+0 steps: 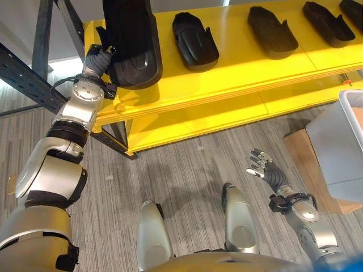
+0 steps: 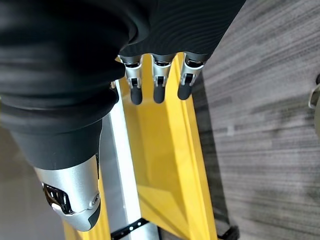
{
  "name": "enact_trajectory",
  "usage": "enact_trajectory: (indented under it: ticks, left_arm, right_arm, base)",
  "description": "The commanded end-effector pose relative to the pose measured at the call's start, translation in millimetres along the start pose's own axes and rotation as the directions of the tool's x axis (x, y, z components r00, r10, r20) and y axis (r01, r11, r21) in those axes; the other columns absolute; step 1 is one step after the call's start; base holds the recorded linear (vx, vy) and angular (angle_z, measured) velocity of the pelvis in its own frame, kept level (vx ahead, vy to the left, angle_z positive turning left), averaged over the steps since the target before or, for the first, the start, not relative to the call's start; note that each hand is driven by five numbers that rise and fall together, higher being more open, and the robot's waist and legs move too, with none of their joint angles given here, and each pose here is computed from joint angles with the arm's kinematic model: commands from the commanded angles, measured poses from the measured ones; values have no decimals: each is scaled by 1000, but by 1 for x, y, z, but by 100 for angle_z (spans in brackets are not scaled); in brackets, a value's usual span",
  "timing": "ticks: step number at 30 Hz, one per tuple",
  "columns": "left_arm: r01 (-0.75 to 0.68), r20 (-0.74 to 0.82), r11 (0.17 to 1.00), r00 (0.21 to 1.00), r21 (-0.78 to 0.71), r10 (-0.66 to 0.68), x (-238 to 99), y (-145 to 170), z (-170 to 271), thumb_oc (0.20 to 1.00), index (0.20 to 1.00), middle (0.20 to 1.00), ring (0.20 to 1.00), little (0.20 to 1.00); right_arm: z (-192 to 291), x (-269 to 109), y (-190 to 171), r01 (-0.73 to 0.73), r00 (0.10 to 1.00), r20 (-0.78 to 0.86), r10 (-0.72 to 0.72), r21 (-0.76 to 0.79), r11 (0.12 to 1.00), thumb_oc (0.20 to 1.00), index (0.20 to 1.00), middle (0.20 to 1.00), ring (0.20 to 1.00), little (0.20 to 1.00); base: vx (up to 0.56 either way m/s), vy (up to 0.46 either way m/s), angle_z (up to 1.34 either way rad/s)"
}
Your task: Move parts from the plastic box to the shelf.
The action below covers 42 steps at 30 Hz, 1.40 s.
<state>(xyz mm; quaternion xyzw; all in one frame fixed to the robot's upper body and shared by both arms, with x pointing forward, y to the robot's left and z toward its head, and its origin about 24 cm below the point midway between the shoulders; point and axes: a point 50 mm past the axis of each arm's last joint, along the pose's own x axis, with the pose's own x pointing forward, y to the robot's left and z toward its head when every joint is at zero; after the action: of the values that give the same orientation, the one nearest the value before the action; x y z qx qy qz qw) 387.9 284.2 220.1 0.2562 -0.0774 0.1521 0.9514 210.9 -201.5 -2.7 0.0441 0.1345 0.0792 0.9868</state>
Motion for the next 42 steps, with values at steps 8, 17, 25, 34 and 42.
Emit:
enact_trajectory:
  ticks: [8,17,25,34,42]
  left_arm:
    - [-206,34,978,978,-9,207,6,54,16,200,200,200,200,200]
    - [-241,42,967,970,88,238,6,74,19,200,200,200,200,200]
    - [-276,76,941,961,196,265,8,88,32,200,200,200,200,200]
    - [-290,101,911,957,293,272,9,99,43,200,200,200,200,200]
    - [-316,114,881,949,353,295,9,111,48,200,200,200,200,200]
  right_arm:
    - [14,2,-10,38,996,79,-39,5,999,1000,1000,1000,1000,1000]
    - [18,3,-11,36,995,95,-36,0,999,1000,1000,1000,1000,1000]
    - [20,3,-13,41,993,106,-42,6,999,1000,1000,1000,1000,1000]
    - [23,-1,-19,53,992,117,-55,12,998,1000,1000,1000,1000,1000]
    - [23,-2,-21,49,992,115,-51,25,998,1000,1000,1000,1000,1000]
  base:
    - [37,9,6]
    - [1,9,0]
    - [-3,12,0]
    - [2,29,-3]
    - [-2,29,-10]
